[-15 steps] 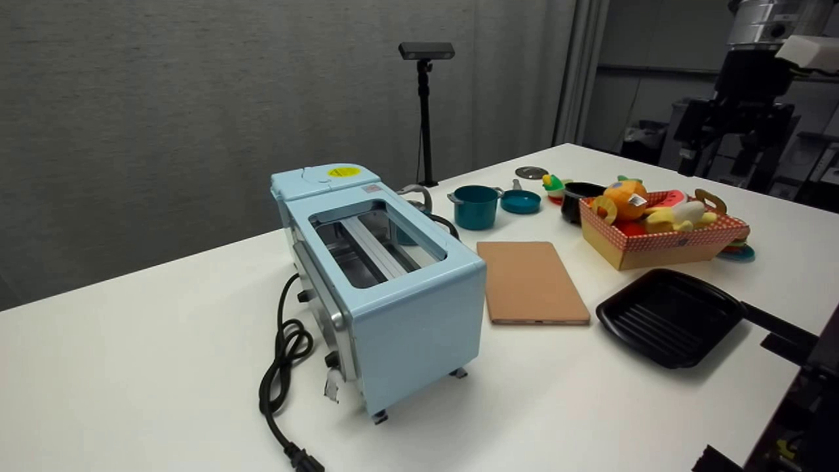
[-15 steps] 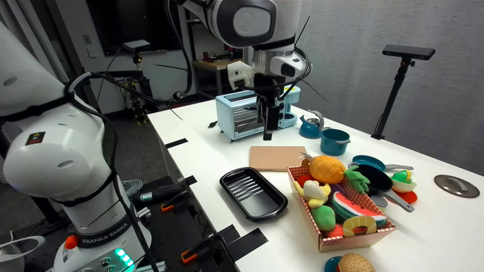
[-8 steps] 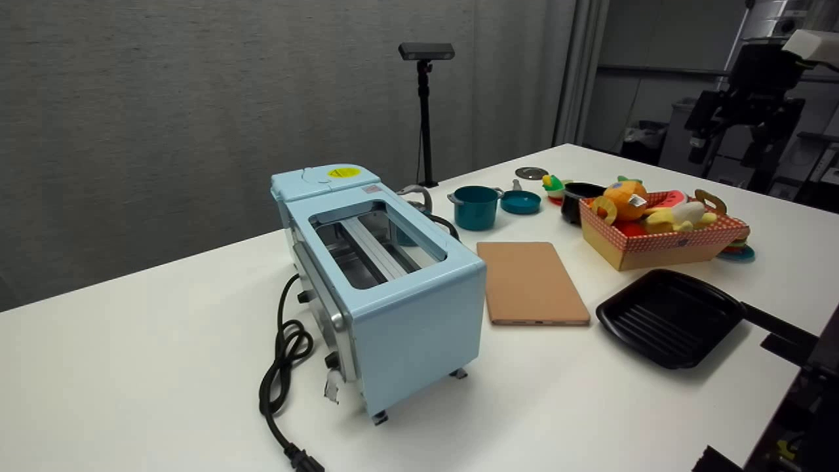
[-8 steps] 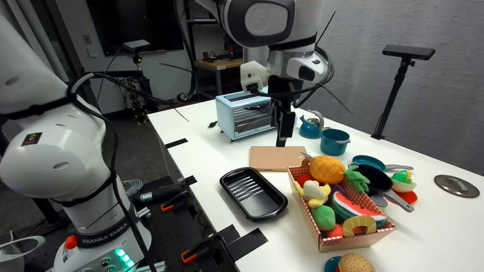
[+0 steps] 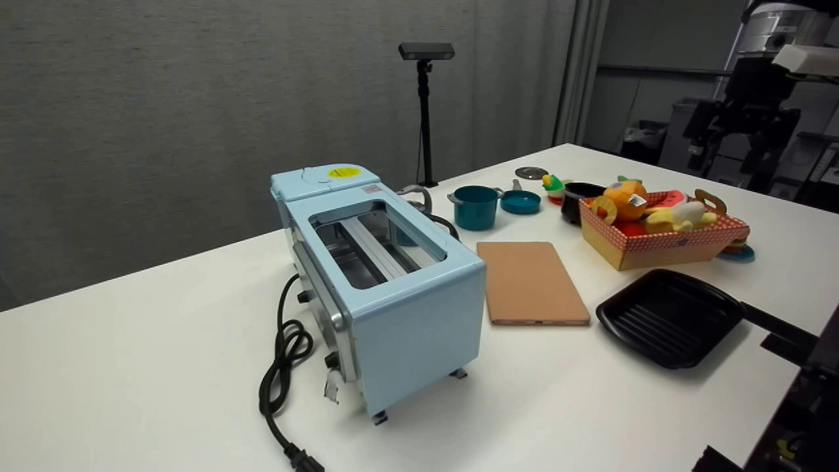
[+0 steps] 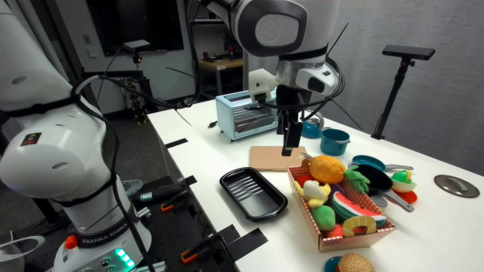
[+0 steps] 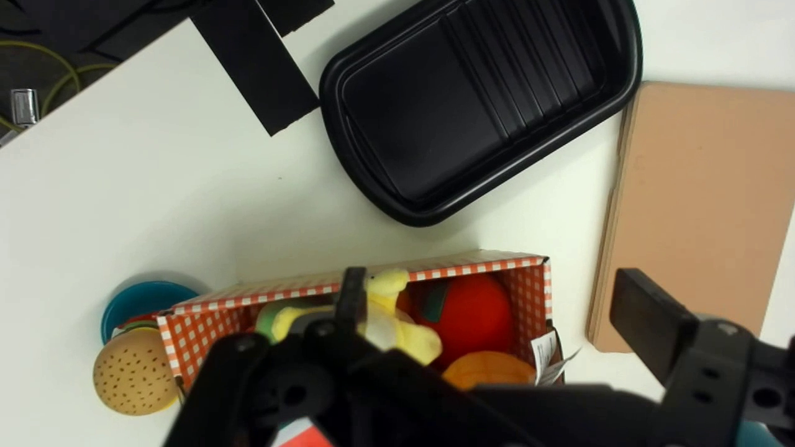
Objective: Pick the banana plush toy from the box and put it in the pot
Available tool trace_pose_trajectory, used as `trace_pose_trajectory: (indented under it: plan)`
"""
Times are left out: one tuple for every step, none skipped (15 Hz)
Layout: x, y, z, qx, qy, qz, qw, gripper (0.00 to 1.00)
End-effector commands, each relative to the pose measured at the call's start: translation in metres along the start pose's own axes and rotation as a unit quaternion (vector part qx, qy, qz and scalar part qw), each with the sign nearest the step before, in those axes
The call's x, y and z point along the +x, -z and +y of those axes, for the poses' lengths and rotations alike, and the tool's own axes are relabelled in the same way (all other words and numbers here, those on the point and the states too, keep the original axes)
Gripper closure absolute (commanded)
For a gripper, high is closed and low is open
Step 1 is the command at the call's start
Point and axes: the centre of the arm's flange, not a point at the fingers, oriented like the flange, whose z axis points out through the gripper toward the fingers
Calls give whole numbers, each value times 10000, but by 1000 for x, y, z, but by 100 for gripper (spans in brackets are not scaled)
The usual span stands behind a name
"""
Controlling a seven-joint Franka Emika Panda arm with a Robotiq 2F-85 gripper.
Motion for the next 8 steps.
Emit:
trace_pose_trajectory:
  plan:
    - [18,7,10,196,-64,84,9998,0]
    - [20,8,12,218,-84,90,9997,0]
    - [22,10,13,246,-104,109,9996,0]
    - [24,11,15,281,-119,118,9995,0]
    - [26,13,16,310,-133,134,9993,0]
    - [28,14,18,321,-147,157,9993,0]
    - [30,16,19,339,-156,178,9991,0]
    - [32,17,20,347,-165,200,9991,0]
